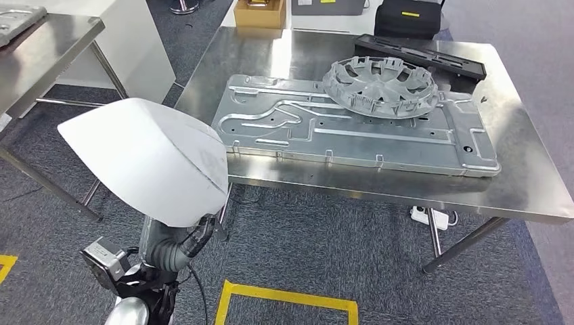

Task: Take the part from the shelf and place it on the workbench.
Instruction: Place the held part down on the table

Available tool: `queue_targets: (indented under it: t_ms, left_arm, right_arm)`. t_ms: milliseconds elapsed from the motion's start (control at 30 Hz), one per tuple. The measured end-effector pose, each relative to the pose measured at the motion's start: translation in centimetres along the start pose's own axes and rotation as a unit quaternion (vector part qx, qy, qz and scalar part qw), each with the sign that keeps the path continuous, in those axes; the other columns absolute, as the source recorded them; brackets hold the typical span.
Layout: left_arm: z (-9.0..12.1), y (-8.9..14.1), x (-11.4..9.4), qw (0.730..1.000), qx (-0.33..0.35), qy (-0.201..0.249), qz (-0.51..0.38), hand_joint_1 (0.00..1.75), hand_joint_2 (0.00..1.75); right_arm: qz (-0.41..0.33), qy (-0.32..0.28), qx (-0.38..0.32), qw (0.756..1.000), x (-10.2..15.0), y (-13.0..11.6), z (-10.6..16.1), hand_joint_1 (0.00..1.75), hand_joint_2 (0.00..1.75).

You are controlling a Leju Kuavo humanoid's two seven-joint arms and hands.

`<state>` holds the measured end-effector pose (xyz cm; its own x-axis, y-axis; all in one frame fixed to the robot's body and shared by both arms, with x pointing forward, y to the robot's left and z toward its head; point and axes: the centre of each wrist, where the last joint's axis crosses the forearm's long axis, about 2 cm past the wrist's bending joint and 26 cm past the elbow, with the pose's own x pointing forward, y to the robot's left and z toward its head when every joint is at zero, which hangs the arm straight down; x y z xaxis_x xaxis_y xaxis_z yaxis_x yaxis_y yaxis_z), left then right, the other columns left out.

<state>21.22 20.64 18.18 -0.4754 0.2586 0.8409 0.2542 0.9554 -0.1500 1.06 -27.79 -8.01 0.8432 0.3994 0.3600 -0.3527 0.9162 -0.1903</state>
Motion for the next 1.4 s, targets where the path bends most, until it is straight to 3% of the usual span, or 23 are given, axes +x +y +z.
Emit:
queue_targets:
  t_ms: [833, 1000, 1167, 1300, 1400]
  left_arm:
    - [-1.5, -0.8, 0.3, 0.999, -0.029, -0.015, -0.023, 1.75, 1.75]
    - [-5.9, -1.6, 0.2, 0.995, -0.070, -0.033, -0.070, 1.75, 1.75]
    - [-12.9, -2.9, -0.2, 0.978, -0.104, -0.037, -0.179, 1.75, 1.75]
    - [-17.5, -4.0, -1.4, 0.940, -0.121, -0.029, -0.318, 1.75, 1.75]
    - [-20.6, -4.9, -2.1, 0.889, -0.130, -0.029, -0.439, 1.75, 1.75]
  right_arm:
    - [0.020, -0.014, 0.029, 0.999, -0.2, -0.6, -0.4, 0.00, 0.00]
    - [0.049, -0.030, 0.064, 0.996, -0.1, -2.5, -1.7, 0.00, 0.00]
    - [0.091, -0.040, 0.076, 0.992, 1.7, -4.2, -3.2, 0.00, 0.00]
    - [0.116, -0.045, 0.084, 0.989, 3.1, -4.9, -4.1, 0.00, 0.00]
    - [0.119, -0.047, 0.086, 0.988, 4.0, -4.7, -4.5, 0.00, 0.00]
